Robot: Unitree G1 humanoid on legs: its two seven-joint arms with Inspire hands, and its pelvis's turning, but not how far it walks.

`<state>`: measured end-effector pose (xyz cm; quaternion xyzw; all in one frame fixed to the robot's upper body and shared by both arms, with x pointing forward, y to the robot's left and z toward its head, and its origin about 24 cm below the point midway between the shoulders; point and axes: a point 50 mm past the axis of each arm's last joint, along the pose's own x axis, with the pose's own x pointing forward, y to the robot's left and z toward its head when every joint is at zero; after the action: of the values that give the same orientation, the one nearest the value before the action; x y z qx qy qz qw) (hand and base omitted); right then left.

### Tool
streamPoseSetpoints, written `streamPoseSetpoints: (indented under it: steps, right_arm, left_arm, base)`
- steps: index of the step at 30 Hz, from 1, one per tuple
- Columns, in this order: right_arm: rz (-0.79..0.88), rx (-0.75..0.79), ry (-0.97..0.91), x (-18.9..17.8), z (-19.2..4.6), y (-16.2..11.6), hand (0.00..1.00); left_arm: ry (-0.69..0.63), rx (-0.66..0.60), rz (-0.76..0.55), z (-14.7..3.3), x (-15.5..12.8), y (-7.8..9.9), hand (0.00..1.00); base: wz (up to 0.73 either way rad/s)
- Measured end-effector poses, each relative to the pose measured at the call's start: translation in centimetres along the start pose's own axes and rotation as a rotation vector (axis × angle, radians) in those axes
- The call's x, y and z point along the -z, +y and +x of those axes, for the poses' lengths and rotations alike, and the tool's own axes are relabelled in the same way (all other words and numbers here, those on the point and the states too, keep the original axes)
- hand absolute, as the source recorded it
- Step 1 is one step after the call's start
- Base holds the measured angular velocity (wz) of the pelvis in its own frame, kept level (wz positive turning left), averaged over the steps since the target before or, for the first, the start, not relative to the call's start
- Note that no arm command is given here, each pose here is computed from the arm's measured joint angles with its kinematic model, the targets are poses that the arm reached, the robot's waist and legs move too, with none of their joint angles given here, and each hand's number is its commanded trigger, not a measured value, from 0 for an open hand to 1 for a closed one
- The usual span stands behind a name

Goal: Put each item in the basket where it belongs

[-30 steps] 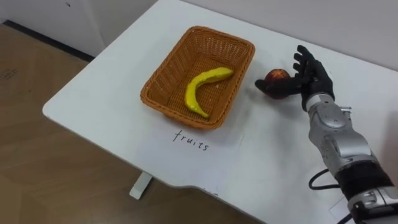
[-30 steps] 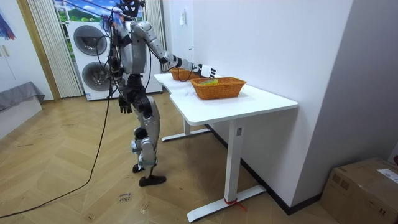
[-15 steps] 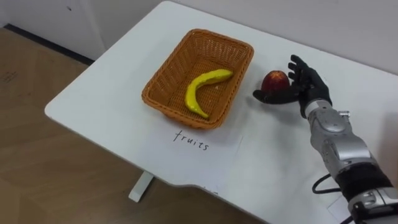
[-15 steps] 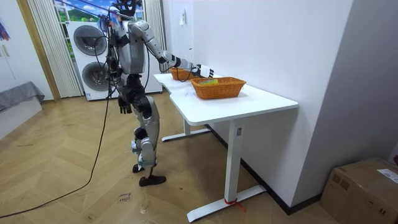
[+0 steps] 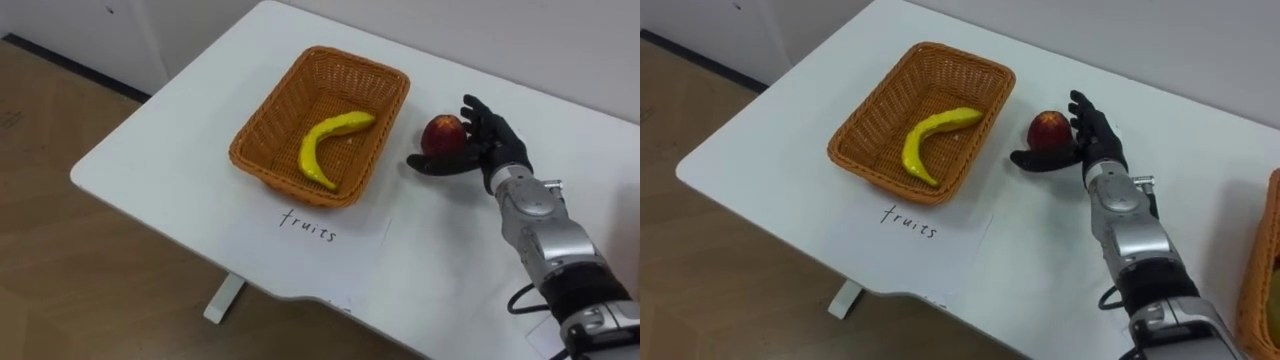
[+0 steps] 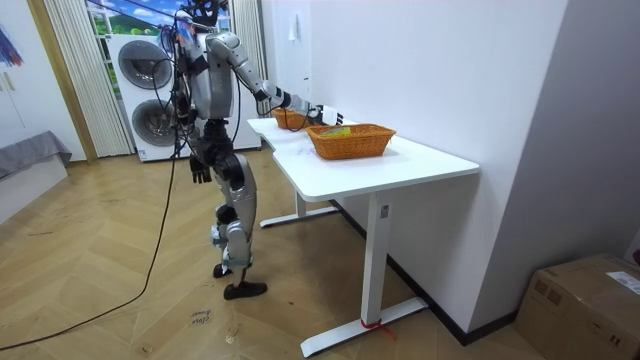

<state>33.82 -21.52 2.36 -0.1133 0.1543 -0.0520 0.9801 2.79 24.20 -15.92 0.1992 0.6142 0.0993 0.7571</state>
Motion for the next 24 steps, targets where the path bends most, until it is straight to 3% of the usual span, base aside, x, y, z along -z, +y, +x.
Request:
streamPoseSetpoints:
  steps: [24]
  right_arm:
    - [-0.116, -0.037, 0.024, 0.35, 0.37, -0.83, 0.0]
  left_arm:
    - [-0.009, -0.012, -0.029, 0.17, -0.37, 0.82, 0.0]
  base:
    - [0.0]
